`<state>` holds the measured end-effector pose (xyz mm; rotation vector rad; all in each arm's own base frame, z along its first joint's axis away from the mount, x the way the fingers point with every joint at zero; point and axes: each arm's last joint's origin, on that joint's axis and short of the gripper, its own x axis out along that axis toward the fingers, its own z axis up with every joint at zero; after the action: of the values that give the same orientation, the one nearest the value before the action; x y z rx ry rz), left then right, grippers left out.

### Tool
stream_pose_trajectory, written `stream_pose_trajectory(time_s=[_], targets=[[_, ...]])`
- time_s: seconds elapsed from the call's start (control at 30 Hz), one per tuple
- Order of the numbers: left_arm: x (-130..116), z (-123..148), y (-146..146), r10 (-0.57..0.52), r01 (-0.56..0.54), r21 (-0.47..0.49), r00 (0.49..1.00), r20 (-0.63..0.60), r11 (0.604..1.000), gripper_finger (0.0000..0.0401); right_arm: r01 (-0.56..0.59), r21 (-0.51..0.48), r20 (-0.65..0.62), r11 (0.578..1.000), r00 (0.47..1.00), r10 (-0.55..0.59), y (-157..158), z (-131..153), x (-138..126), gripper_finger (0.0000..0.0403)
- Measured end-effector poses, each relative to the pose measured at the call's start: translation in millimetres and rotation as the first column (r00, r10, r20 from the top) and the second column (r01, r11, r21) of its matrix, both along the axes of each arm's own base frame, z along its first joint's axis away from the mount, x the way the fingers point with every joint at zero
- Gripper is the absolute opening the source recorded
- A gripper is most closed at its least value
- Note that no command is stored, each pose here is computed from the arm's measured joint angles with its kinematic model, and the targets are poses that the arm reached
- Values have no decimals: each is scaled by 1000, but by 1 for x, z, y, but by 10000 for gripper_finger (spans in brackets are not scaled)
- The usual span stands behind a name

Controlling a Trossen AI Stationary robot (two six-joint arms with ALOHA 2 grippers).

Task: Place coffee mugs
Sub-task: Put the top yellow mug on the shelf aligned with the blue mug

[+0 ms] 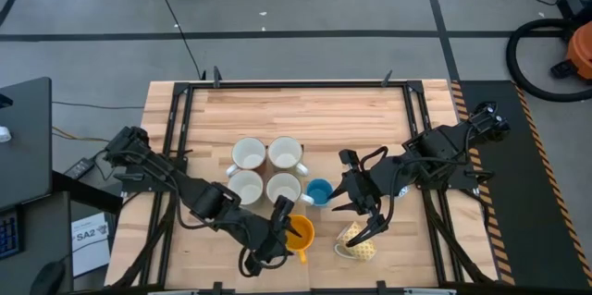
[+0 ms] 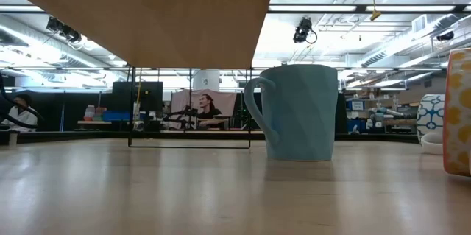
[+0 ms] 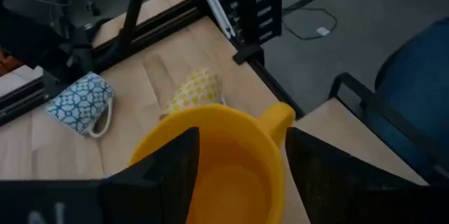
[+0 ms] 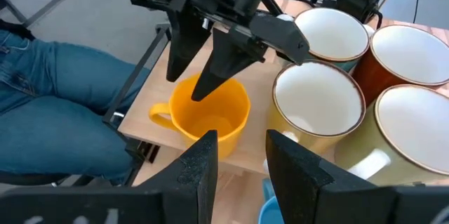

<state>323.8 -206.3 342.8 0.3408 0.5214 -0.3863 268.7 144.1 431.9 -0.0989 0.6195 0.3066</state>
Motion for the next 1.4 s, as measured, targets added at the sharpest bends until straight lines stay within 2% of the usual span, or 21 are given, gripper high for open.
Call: stream_pose_trajectory(time_s=[0.13, 0.3, 1.0, 1.17, 1.4], targets=[[-4, -5, 0, -5, 6, 33, 998, -56, 999, 207, 0, 0, -1, 1000, 1000, 0, 0, 0, 0, 126], [-5, -7, 2, 26, -24, 14, 995, -92, 1000, 187, 0, 0, -1, 1000, 1000, 0, 0, 0, 0, 126], [-7, -8, 1, -7, 7, 0, 993, -115, 1000, 38, 0, -5, -9, 1000, 1000, 0, 0, -1, -1, 126], [-8, -7, 1, -21, 20, -10, 993, -120, 1000, 23, 0, -10, -18, 1000, 1000, 0, -1, -2, -1, 126], [-18, -4, -3, -130, 121, -62, 976, -172, 991, 19, 0, -10, -18, 1000, 1000, 0, -1, -2, -1, 126]])
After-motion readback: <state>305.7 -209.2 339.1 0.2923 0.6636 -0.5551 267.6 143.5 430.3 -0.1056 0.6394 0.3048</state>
